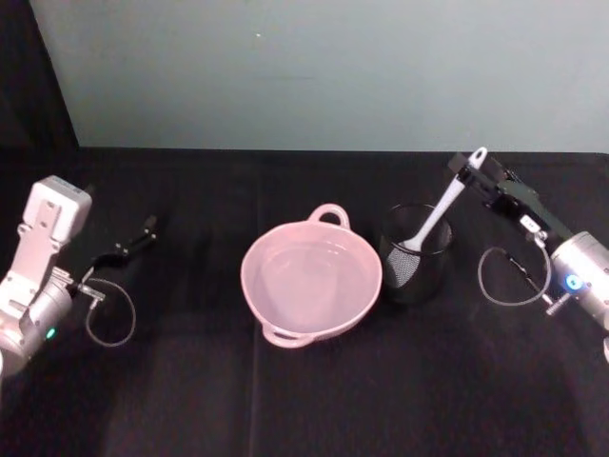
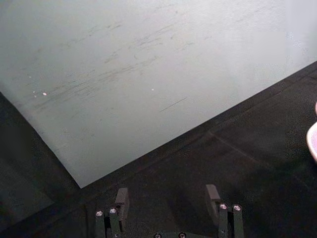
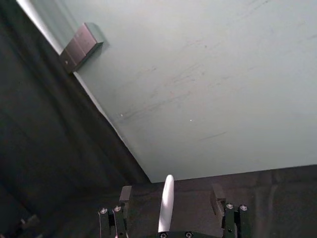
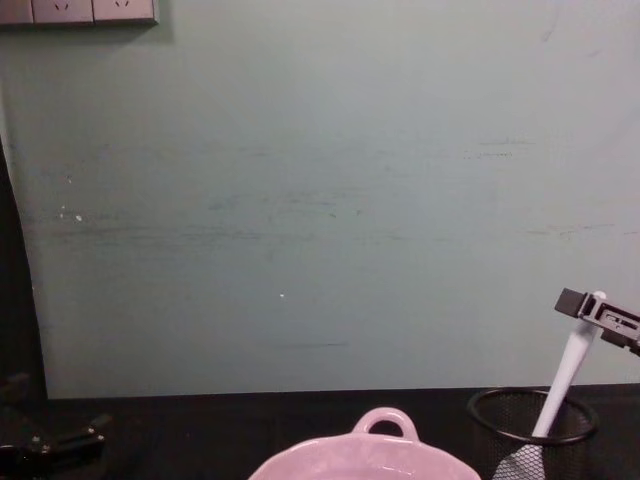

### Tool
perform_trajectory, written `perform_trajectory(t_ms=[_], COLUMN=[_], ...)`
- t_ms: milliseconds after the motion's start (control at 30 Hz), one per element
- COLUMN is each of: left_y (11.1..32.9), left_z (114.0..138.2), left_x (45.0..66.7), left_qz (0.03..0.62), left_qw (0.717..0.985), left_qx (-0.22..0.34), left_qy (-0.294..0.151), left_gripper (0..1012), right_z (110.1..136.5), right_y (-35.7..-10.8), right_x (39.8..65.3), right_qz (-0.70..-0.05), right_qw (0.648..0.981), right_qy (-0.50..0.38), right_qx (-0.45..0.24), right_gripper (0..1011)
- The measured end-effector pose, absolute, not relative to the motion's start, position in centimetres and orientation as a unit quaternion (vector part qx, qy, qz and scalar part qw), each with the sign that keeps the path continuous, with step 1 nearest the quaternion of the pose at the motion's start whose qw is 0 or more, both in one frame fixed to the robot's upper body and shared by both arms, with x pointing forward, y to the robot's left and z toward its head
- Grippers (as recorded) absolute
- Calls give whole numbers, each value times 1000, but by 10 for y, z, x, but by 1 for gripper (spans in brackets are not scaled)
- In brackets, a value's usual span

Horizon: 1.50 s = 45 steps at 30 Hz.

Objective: Use the one hand to pick up the spoon and stir the clear water in the bowl.

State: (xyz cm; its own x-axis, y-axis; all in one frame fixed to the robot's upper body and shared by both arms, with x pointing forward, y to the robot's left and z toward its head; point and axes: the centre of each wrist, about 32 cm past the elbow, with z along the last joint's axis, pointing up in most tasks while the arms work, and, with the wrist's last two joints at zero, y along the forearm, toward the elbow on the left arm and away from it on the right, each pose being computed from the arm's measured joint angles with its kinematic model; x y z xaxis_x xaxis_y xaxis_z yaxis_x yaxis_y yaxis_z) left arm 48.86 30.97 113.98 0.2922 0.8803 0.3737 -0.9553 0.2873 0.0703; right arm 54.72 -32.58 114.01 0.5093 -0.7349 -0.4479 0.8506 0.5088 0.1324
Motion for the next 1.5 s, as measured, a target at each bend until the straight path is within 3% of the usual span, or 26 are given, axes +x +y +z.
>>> perform_trajectory(t_ms=[167, 433, 1200, 1400, 1500], left_y=[310, 310, 310, 310, 310], left_z=[1140, 1140, 1140, 1140, 1140], left_x=[489, 489, 489, 489, 489], left_qz=[580, 580, 580, 580, 580], left_qw=[791, 791, 791, 791, 791], left_qx=[141, 141, 142, 141, 141], left_qy=[-132, -132, -132, -132, -132], left_gripper=[1011, 1011, 1011, 1011, 1011], right_z=[1139, 1141, 1148, 1161, 1181], right_y=[-324, -321, -320, -317, -313], right_x=[548, 542, 540, 537, 534], right_qz=[-460, -465, -459, -457, -454], right_qw=[846, 840, 847, 855, 868], right_qy=[193, 199, 185, 162, 125], right_qx=[188, 195, 192, 182, 157], right_gripper=[1002, 862, 121, 100, 100])
